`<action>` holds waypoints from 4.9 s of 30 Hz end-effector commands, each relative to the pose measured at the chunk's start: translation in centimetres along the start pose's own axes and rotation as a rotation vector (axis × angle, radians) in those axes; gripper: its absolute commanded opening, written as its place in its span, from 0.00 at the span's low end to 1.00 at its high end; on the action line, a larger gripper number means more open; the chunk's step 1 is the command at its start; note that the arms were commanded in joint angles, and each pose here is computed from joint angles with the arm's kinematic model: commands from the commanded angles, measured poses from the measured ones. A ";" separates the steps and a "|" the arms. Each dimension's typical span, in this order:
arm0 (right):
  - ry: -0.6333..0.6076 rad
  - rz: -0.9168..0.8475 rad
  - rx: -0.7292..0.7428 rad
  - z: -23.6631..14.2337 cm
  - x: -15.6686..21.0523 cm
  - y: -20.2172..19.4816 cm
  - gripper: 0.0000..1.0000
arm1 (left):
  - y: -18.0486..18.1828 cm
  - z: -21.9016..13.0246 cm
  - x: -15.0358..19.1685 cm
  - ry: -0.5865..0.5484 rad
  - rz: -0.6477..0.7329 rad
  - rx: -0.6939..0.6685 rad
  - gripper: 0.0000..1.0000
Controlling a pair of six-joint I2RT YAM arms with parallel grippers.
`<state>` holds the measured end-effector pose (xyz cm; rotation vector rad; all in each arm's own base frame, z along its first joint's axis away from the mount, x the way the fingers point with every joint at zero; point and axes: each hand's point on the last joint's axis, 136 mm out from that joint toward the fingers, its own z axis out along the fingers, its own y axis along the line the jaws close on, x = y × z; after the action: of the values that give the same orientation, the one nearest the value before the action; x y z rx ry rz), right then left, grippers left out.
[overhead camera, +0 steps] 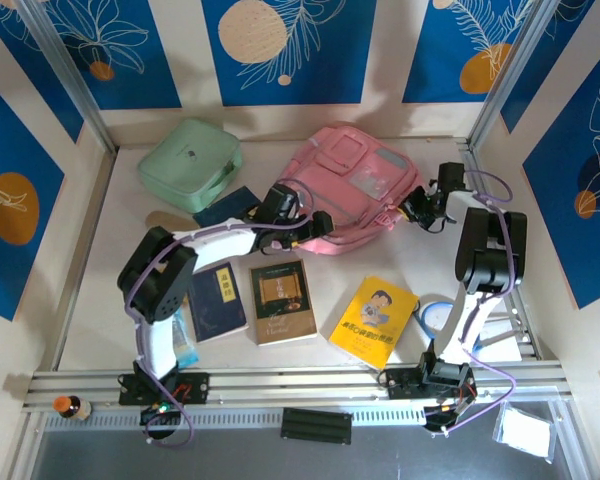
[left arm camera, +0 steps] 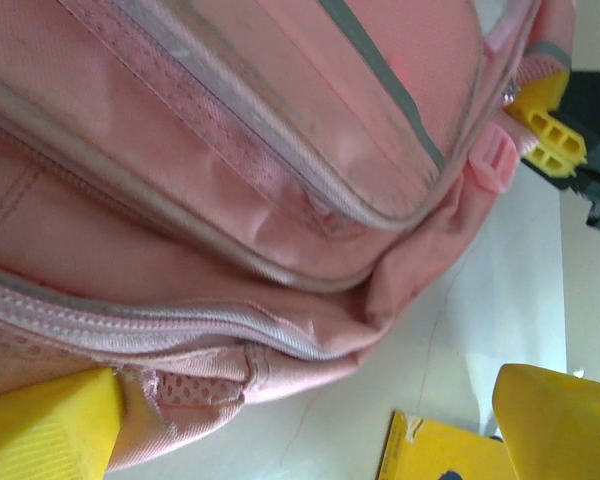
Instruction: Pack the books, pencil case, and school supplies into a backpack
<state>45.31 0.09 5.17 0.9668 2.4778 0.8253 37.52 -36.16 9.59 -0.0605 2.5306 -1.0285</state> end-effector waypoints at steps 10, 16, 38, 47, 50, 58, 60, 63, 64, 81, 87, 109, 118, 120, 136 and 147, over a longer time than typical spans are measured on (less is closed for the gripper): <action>0.044 0.057 -0.153 -5.9 6.1 1.6 0.06 | 2.9 1.9 -6.5 -0.064 0.031 -0.075 0.94; 0.036 0.117 -0.199 -6.2 7.3 3.6 0.06 | 4.2 -3.1 -9.3 -0.143 0.118 -0.235 0.94; 0.058 0.214 -0.275 -7.7 10.1 9.3 0.07 | -9.4 2.3 5.5 -0.066 0.598 -0.216 0.69; 0.071 0.175 -0.318 -9.0 10.8 11.1 0.07 | -10.8 4.9 3.2 -0.148 0.472 -0.239 0.39; 0.081 0.167 -0.329 -9.3 10.6 11.7 0.07 | -10.6 4.9 2.6 -0.168 0.429 -0.261 0.39; 0.094 0.164 -0.335 -9.7 10.4 12.5 0.07 | -9.8 3.9 -0.1 -0.225 0.384 -0.342 0.40; 0.099 0.166 -0.331 -9.7 10.4 12.5 0.07 | -10.1 3.7 -0.3 -0.226 0.382 -0.330 0.40; 0.108 0.171 -0.324 -9.5 10.6 12.4 0.07 | -11.0 3.6 -0.5 -0.219 0.397 -0.304 0.39; 0.109 0.172 -0.322 -9.5 10.6 12.4 0.07 | -11.4 3.4 -0.7 -0.218 0.403 -0.302 0.39; 0.115 0.173 -0.281 -8.6 10.9 11.6 0.07 | -13.1 2.4 -2.1 -0.257 0.443 -0.296 0.30; 0.116 0.168 -0.283 -8.6 10.9 11.8 0.07 | -12.7 2.7 -2.1 -0.251 0.446 -0.311 0.28; 0.100 0.165 -0.275 -8.8 10.6 11.6 0.06 | -10.0 1.9 -2.4 -0.262 0.456 -0.443 0.14; 0.116 0.179 -0.271 -8.1 10.7 11.3 0.06 | -10.2 1.9 -2.5 -0.267 0.466 -0.436 0.24; 0.117 0.178 -0.271 -8.1 10.8 11.3 0.06 | -10.2 2.1 -2.5 -0.267 0.471 -0.438 0.25; 0.117 0.177 -0.274 -8.2 10.8 11.1 0.06 | -10.6 3.1 -2.6 -0.248 0.508 -0.439 0.09; 0.063 0.170 -0.249 -8.4 9.1 9.8 0.06 | -7.9 -1.2 -1.6 -0.174 0.476 -0.448 0.00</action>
<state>39.18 9.15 15.24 1.1532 2.3101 1.1498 36.92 -44.37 14.45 0.3604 2.3806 -0.2846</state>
